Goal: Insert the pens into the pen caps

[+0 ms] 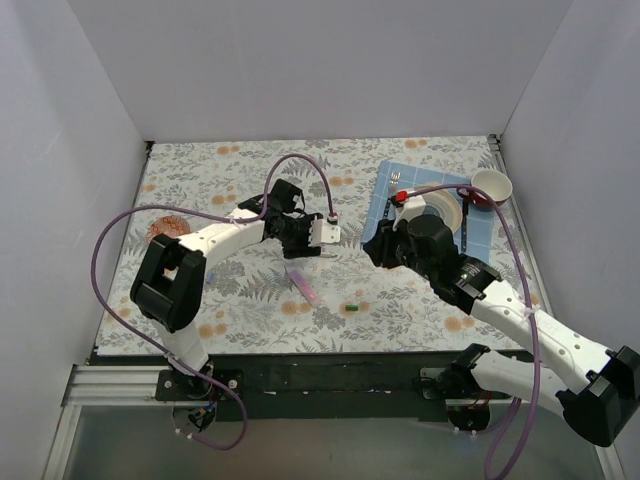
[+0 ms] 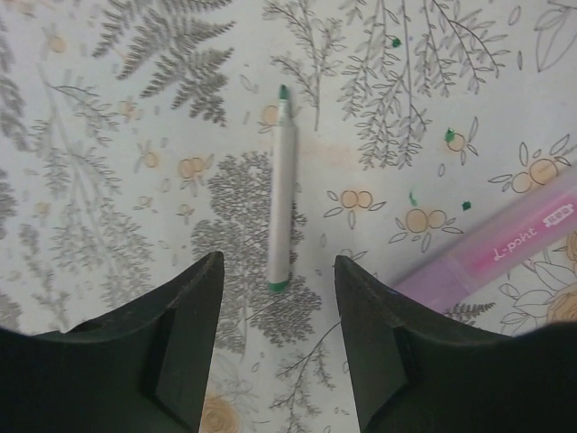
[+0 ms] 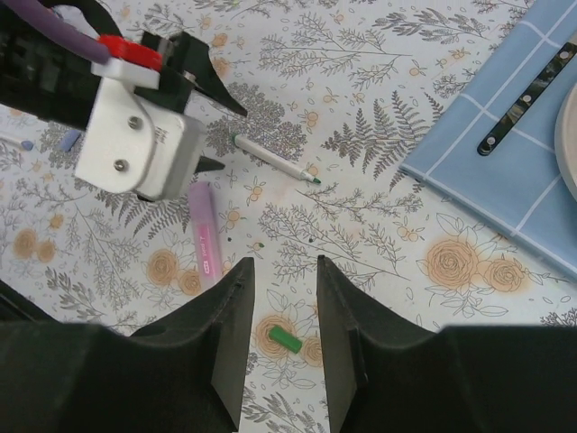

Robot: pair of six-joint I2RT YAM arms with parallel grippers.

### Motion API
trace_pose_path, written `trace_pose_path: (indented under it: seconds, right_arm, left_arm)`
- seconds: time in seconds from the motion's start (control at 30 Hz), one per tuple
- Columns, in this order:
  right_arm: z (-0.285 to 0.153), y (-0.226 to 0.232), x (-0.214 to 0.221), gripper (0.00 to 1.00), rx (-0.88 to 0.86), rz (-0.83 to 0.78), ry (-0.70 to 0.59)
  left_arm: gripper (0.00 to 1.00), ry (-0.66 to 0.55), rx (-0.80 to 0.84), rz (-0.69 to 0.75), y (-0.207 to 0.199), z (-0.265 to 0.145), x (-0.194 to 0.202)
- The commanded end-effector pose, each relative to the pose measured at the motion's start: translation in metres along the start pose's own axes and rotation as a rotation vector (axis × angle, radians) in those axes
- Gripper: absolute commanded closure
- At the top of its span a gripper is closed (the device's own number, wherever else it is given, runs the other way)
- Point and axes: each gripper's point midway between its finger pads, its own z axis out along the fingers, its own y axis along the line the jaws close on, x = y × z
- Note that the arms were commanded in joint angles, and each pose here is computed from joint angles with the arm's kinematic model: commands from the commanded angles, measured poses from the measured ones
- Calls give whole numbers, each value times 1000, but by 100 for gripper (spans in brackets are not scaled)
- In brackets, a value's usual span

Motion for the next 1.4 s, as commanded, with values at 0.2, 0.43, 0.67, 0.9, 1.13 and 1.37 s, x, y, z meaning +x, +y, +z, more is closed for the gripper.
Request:
trace_pose_path:
  seconds: [0.2,0.43,0.67,0.9,1.13,1.37]
  right_arm:
    - [-3,8,-9,61,-61,10,-71]
    - [-1,7,-8,61,-59,-2,-75]
    - [-2,7,-7,61,-61,-1,-71]
    - [-12,11,-17,61,-80,11,-111]
    - [-14,20,-20,61,-120,26,-107]
    - [-14,27,-14,46,-163,78,-103]
  left_arm:
    - [52,0,90,19,-11,23,11]
    - [54,22,50,22,-1,38,26]
    - [58,52,98,-6,-11,46,40]
    - [73,96,135,-62,-26,52,55]
    - [87,148,224,-189,-53,44,61]
    - [100,58,186,-348,-60,34,38]
